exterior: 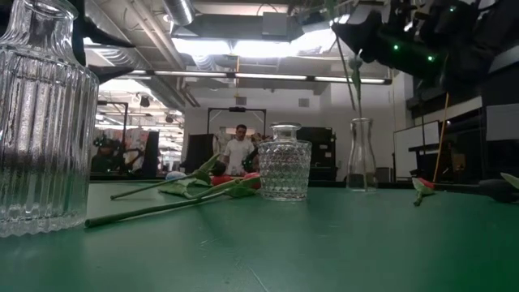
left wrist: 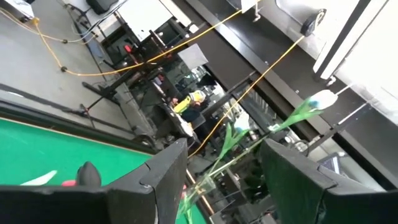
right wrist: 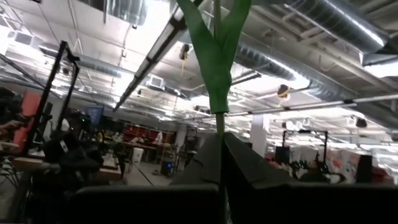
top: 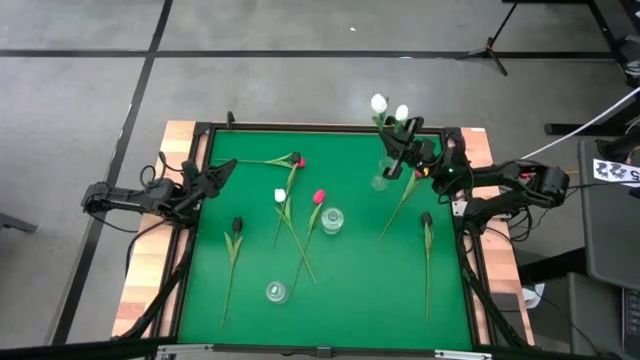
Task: Sort flowers into vase by color
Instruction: Put the right white tulip into the top transparent flower vase
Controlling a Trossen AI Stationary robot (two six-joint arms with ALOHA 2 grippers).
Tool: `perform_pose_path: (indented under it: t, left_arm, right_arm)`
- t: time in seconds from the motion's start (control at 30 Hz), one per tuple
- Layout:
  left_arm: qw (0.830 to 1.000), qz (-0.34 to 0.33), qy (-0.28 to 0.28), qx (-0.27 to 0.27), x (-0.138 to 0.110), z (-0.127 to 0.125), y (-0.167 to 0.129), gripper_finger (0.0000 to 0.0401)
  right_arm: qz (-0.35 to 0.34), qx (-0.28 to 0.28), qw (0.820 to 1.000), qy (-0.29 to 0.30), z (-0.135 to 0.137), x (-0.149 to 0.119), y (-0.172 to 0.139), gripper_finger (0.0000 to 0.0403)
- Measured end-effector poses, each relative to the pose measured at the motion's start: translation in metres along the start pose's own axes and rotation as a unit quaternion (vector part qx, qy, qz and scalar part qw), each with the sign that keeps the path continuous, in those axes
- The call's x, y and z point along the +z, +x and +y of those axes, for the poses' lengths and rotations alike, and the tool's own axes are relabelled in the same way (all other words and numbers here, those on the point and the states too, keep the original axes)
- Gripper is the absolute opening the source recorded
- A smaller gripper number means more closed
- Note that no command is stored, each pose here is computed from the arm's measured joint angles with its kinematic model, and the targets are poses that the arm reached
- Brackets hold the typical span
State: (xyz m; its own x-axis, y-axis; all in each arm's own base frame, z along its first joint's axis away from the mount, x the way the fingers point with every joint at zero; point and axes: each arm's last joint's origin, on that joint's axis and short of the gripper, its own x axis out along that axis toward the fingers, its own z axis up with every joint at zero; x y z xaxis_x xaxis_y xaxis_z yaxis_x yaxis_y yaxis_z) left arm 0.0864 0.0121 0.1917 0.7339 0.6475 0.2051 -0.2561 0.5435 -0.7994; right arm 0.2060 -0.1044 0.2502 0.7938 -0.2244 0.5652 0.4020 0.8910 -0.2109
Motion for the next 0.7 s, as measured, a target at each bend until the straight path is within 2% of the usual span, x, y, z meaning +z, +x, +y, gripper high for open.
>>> perform_pose_path:
  t: [0.27,0.47,0.7]
  left_arm:
    - [1.0,-0.004,0.0,0.004,0.0,0.0,0.0,0.02]
    - [1.0,-0.004,0.0,0.004,0.0,0.0,0.0,0.02]
    - [1.0,-0.004,-0.001,0.004,0.0,0.0,0.0,0.02]
  right_arm:
    - [-0.02,-0.003,1.0,-0.004,0.002,0.01,0.001,0.0004]
    - [-0.015,-0.074,0.997,-0.012,0.001,0.013,0.002,0.0003]
    - [-0.033,-0.121,0.99,0.064,0.023,0.034,0.002,0.0002]
